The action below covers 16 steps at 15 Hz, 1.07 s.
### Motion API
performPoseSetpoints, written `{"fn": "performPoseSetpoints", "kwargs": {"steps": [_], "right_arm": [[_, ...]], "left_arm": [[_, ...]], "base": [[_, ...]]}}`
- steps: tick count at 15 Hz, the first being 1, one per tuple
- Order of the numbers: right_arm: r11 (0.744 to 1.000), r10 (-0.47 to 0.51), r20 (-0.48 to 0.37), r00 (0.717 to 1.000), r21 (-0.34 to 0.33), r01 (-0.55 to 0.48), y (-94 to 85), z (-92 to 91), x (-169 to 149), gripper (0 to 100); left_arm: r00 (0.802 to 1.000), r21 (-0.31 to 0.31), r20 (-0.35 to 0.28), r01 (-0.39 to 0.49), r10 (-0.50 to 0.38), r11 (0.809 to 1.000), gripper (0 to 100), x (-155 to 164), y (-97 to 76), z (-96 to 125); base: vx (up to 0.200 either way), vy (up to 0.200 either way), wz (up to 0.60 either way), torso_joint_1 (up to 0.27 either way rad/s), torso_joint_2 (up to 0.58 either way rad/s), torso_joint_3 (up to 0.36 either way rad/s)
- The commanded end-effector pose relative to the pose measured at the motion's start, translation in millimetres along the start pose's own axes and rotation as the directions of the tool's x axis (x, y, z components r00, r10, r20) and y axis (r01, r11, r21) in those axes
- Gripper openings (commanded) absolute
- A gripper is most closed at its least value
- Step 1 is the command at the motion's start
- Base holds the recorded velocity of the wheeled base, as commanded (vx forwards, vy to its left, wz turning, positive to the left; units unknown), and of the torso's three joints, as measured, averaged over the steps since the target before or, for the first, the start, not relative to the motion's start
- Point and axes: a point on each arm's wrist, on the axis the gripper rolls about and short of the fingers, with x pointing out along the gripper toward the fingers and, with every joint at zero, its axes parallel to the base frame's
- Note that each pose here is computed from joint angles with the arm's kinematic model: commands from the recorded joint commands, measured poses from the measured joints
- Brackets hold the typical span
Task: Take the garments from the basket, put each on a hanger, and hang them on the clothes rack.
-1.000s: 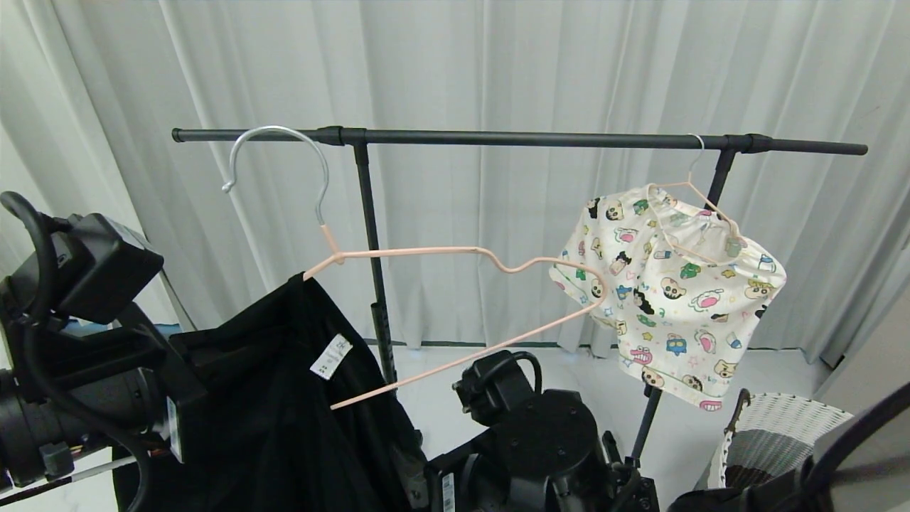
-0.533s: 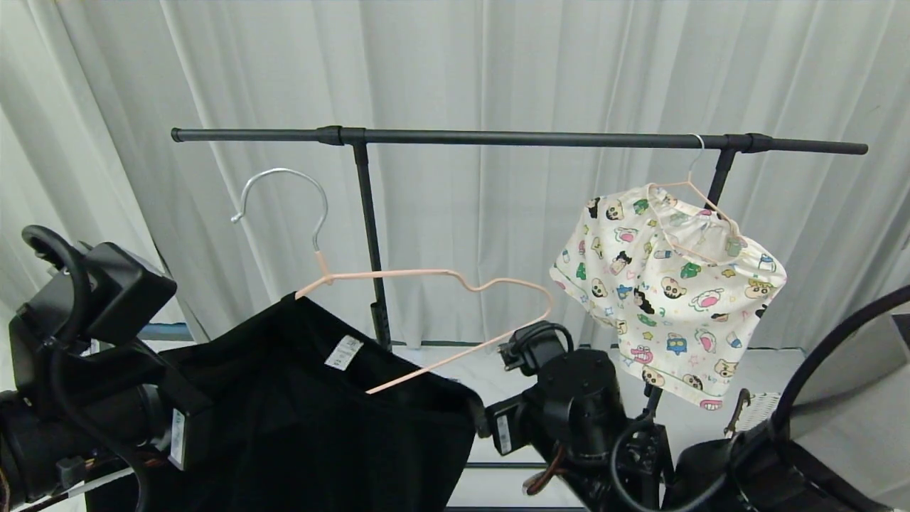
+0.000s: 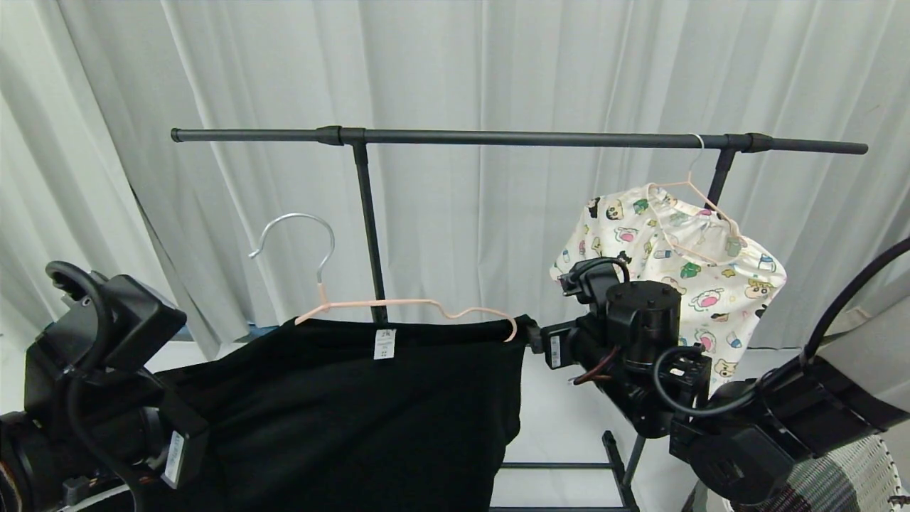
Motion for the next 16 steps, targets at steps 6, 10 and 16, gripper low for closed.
{"fn": "performPoseSetpoints", "kwargs": {"steps": [6, 10, 16], "right_arm": [[0.998, 0.068, 0.101, 0.993, 0.001, -0.068, -4.5, 40.1, -11, 100], [0.977, 0.214, 0.112, 0.970, -0.028, -0.212, -0.1, 61.6, -39, 100], [0.925, 0.369, 0.069, 0.927, -0.118, -0.360, -5.1, 75.1, -60, 100]], "left_arm": [[0.987, 0.039, -0.156, -0.030, 0.036, 0.999, 0, 13, -5.4, -25], [0.991, 0.044, -0.137, -0.005, 0.011, 0.999, 0, 13, -11.0, -22], [0.995, 0.038, -0.088, 0.039, -0.036, 0.999, 0, 10, -14.0, -17]], "base": [[0.000, 0.000, 0.00, 0.000, 0.00, 0.000], [0.000, 0.000, 0.00, 0.000, 0.00, 0.000], [0.000, 0.000, 0.00, 0.000, 0.00, 0.000]]}}
